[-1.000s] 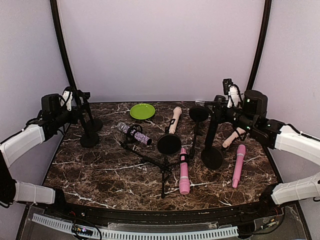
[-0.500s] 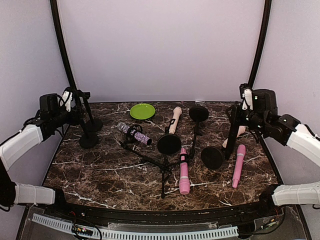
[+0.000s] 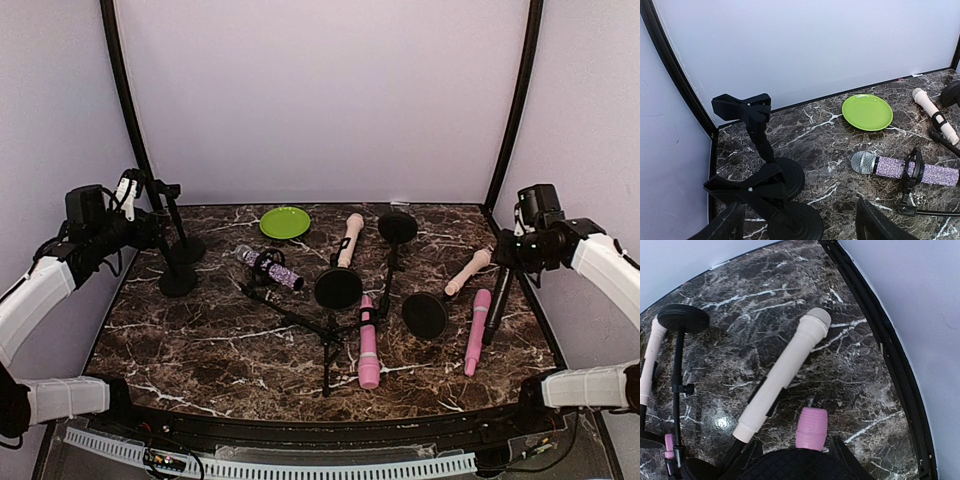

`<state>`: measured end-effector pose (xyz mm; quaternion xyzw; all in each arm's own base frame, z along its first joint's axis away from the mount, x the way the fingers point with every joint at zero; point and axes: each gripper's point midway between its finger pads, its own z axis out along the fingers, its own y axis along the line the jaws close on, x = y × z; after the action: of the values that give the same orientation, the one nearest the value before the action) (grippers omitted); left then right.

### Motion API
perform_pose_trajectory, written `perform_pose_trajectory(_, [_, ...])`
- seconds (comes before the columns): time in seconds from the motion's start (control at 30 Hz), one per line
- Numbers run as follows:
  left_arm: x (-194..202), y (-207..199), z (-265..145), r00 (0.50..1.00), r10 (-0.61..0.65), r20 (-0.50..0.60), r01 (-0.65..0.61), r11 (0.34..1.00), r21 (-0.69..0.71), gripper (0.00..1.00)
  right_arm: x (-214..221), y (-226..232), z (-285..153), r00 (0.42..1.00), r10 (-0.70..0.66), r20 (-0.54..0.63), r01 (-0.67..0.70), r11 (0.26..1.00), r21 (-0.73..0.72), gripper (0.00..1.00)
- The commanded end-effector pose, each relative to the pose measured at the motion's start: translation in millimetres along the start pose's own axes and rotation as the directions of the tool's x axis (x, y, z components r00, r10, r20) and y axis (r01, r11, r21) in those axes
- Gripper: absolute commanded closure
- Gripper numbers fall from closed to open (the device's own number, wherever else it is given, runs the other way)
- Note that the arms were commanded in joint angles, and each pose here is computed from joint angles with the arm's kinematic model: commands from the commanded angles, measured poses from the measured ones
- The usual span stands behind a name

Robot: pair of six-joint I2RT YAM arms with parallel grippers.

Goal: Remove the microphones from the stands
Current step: Move the microphone stand to the corner of the board, then place the microphone at the corner of the board.

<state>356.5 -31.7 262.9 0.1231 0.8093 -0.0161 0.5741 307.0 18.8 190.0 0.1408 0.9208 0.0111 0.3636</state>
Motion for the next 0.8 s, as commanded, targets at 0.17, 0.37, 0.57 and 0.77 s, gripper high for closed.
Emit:
perform_pose_trajectory(0.17, [-18.9,-4.4,-16.9,0.998,-0.049,0.036,0.048,0.998,0.030,0.21,31.8,-48.1,19.0,0.986,0.072,-0.152,-0.045,0.983,0.175,0.81])
perform_pose_trajectory(0.37, [-24.3,-9.2,-23.3,0.996,-0.062,0.063,0.058,0.997,0.055,0.21,51.2,-59.4,40.0,0.972,0.099,-0.213,-0.051,0.974,0.219,0.81])
perform_pose_trajectory(0.57, [-26.5,-11.3,-27.2,0.995,-0.064,0.071,0.059,0.996,0.065,0.21,77.2,-73.5,77.6,0.946,0.113,-0.303,-0.027,0.961,0.275,0.81])
perform_pose_trajectory(0.77, [-27.8,-9.7,-32.0,0.995,-0.056,0.084,0.052,0.997,0.051,0.21,86.2,-70.6,103.7,0.936,0.124,-0.331,-0.031,0.962,0.272,0.80])
